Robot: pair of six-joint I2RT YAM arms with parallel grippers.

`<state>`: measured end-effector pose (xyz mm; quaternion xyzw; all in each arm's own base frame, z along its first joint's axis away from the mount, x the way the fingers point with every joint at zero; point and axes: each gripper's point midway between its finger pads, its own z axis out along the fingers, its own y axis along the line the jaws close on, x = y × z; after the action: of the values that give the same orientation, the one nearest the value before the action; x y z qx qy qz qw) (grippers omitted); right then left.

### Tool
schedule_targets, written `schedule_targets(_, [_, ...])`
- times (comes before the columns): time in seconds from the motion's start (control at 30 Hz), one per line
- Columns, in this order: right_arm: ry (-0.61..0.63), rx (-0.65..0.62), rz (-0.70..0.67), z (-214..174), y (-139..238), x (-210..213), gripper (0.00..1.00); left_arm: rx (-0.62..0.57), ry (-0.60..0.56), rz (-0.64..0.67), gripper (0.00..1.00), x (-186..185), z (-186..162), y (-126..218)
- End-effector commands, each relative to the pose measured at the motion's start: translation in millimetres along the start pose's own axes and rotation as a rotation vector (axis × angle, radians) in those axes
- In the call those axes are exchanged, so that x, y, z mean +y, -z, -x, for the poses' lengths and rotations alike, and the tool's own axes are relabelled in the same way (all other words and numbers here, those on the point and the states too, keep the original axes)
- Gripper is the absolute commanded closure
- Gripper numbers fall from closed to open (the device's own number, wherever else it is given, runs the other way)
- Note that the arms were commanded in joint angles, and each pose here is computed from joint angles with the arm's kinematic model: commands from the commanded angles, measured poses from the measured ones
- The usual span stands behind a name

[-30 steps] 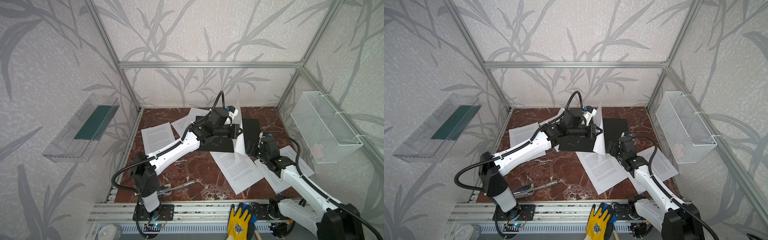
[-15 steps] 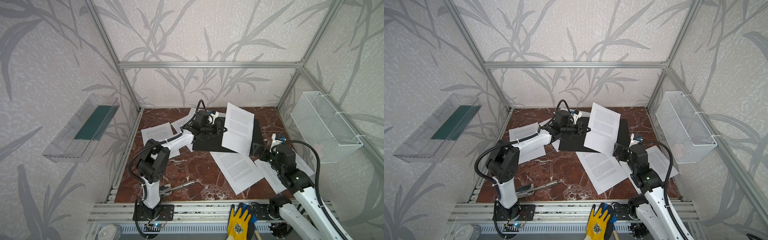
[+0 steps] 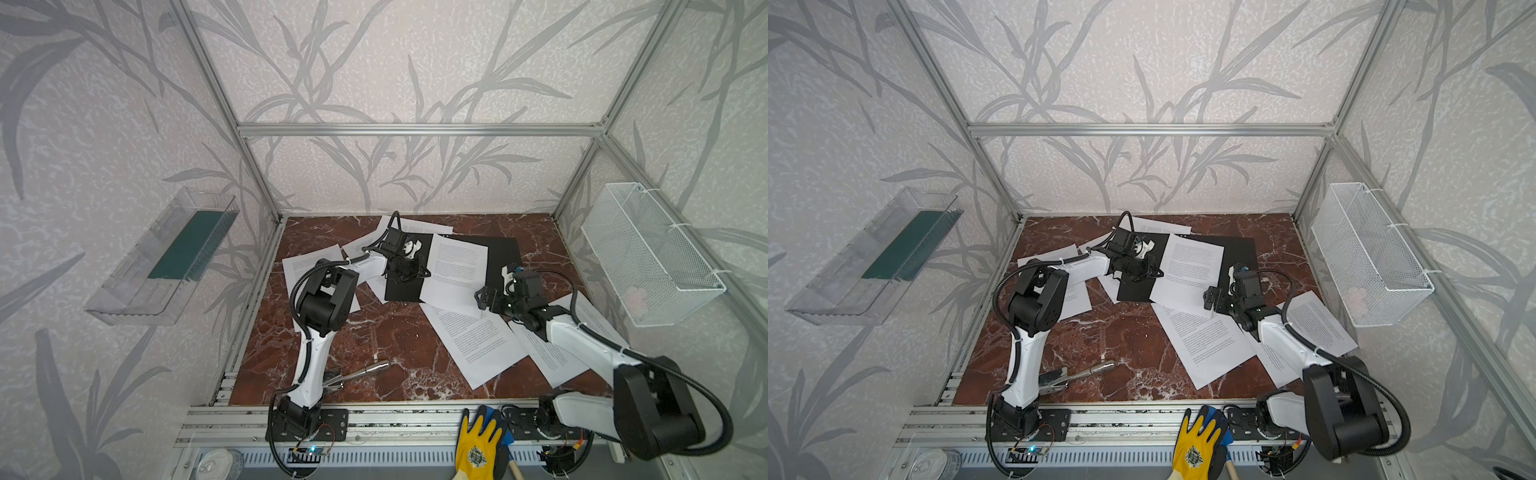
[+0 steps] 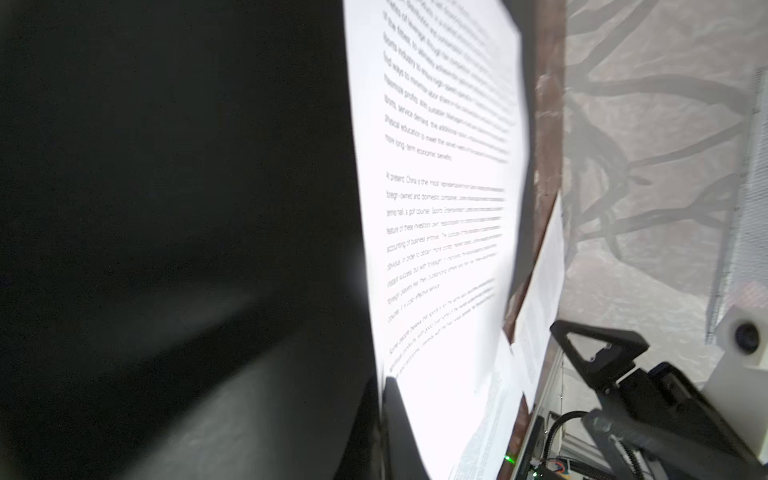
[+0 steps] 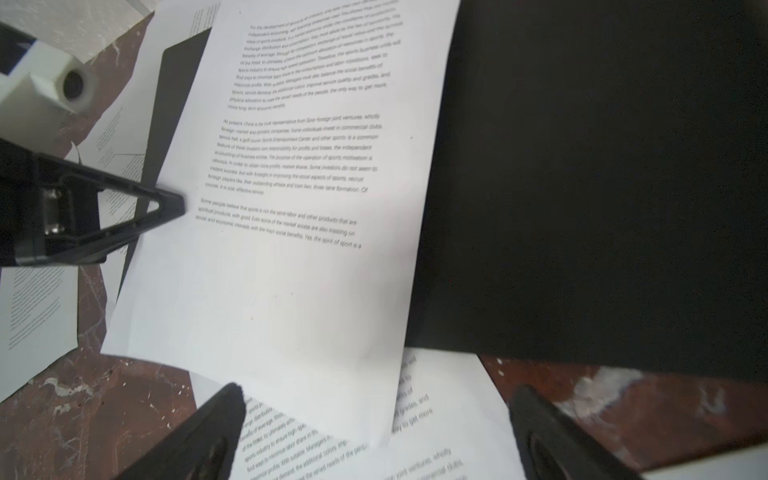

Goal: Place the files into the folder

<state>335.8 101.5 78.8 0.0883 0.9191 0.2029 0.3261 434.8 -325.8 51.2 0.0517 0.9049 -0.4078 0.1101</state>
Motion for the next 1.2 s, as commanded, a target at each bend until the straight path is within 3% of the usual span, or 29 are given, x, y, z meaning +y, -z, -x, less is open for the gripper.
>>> schedule_targets(0.0, [-0.029, -0.104, 0.104, 45.9, -11.1, 17.3, 0.01, -0.006, -0.039, 0.081, 1.00, 7.3, 6.7, 9.1])
schedule_targets(0.33, [-0.085, -0.010, 0.200, 52.2, -64.5, 16.9, 0.02, 0.008, -0.012, 0.088, 1.00, 21.7, 7.7, 3.7])
schedule_targets(0.5, [-0.146, 0.043, 0.241, 29.6, -87.2, 11.2, 0.22, 0.001, -0.004, 0.087, 1.00, 23.2, 9.7, 4.2])
schedule_targets(1.17, [-0.238, 0.026, 0.392, -1.9, -72.8, 21.4, 0.49, 0.008, 0.024, 0.101, 1.00, 34.1, 10.5, -4.7])
